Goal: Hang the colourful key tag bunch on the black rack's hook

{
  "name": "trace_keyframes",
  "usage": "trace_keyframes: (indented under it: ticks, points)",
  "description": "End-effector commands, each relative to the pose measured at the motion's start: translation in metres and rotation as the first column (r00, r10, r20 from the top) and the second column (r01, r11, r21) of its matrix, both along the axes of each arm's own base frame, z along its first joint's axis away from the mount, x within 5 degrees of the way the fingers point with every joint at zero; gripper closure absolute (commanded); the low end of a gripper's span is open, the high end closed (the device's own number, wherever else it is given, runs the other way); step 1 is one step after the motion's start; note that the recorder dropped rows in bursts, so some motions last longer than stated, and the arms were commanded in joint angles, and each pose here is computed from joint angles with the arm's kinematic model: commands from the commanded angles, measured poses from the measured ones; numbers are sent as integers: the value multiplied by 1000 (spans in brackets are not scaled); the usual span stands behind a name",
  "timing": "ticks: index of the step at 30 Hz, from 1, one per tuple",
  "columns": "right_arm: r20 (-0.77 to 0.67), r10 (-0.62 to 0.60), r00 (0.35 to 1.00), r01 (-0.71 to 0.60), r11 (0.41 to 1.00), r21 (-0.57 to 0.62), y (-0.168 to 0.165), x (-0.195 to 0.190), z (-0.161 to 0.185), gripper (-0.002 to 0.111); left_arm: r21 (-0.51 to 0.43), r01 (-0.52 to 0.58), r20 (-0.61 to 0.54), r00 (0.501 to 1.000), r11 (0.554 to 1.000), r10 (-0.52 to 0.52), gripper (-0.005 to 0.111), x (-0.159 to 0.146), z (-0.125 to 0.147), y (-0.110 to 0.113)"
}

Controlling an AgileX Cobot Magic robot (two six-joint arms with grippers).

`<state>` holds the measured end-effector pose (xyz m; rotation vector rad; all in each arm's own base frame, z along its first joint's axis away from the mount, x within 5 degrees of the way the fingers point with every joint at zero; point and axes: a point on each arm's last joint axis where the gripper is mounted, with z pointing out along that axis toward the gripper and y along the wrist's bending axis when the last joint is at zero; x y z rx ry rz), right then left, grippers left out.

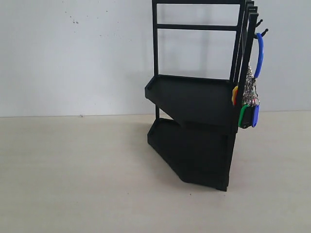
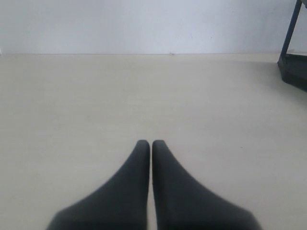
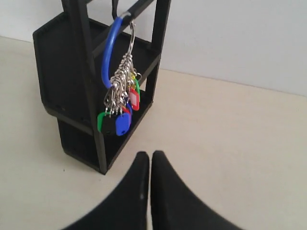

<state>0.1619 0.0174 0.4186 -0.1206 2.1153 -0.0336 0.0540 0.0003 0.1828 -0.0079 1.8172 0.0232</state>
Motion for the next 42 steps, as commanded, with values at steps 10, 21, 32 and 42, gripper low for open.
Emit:
trace_keyframes:
  ticks: [10,21,32,42]
  points:
    - [165,-16,986,9,999,42,-17,-90,19,108,-17,-6,19,1000,1000,7,102,0,2,0]
    - [129,20,992,-30,996,81,-17,-119,-87,108,-17,-6,19,1000,1000,7,102,0,2,0]
    - [163,63,985,-103,962,254,-4,-113,-127,108,-17,-6,19,1000,1000,7,102,0,2,0]
    - [164,63,984,-105,960,258,-4,-113,-127,108,-17,-6,19,1000,1000,7,102,0,2,0]
